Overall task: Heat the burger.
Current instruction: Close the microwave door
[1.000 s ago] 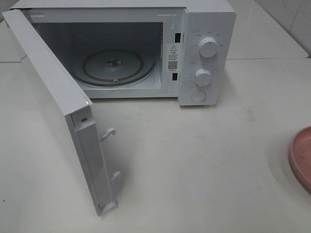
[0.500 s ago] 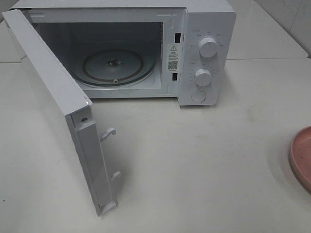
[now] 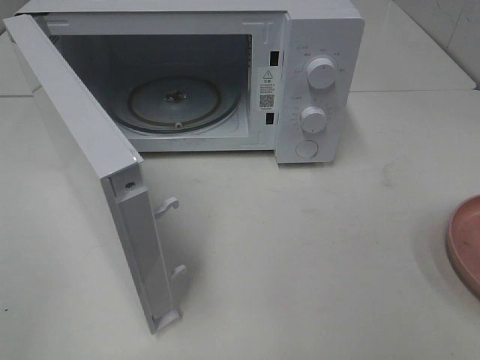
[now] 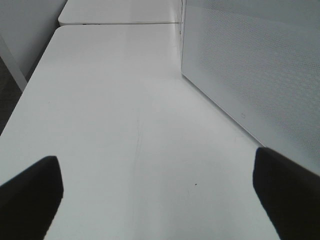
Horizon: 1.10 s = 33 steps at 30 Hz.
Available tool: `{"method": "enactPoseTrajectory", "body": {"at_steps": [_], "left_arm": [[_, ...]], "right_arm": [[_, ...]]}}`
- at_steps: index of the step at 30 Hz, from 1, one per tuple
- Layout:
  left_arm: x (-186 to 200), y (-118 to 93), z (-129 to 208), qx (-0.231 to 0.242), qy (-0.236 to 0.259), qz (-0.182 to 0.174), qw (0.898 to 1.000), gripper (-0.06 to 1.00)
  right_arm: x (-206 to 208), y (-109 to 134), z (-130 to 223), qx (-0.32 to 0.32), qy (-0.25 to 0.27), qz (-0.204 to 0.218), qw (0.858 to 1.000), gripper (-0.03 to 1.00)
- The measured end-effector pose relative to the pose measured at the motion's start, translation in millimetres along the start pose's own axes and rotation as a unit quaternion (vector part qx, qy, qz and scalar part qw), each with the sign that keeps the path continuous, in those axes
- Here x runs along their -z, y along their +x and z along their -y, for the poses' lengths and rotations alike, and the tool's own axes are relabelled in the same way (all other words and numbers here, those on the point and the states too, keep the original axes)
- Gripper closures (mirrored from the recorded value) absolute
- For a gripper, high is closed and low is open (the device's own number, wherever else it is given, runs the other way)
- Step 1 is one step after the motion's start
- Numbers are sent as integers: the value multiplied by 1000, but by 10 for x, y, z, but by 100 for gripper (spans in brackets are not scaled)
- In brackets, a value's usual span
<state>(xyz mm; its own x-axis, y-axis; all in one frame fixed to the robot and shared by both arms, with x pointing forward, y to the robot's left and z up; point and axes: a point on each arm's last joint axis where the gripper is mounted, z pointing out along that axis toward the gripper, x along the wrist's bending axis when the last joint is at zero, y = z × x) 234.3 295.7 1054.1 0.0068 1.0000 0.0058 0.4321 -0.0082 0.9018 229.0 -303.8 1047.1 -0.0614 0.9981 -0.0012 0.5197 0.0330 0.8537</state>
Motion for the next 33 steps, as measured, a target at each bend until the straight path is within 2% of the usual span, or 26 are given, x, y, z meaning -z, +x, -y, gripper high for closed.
{"method": "enactPoseTrajectory", "body": {"at_steps": [33], "left_arm": [[0,0,0,0,0,0,1000,-3]], "right_arm": [[0,0,0,0,0,0,1000,20]]}}
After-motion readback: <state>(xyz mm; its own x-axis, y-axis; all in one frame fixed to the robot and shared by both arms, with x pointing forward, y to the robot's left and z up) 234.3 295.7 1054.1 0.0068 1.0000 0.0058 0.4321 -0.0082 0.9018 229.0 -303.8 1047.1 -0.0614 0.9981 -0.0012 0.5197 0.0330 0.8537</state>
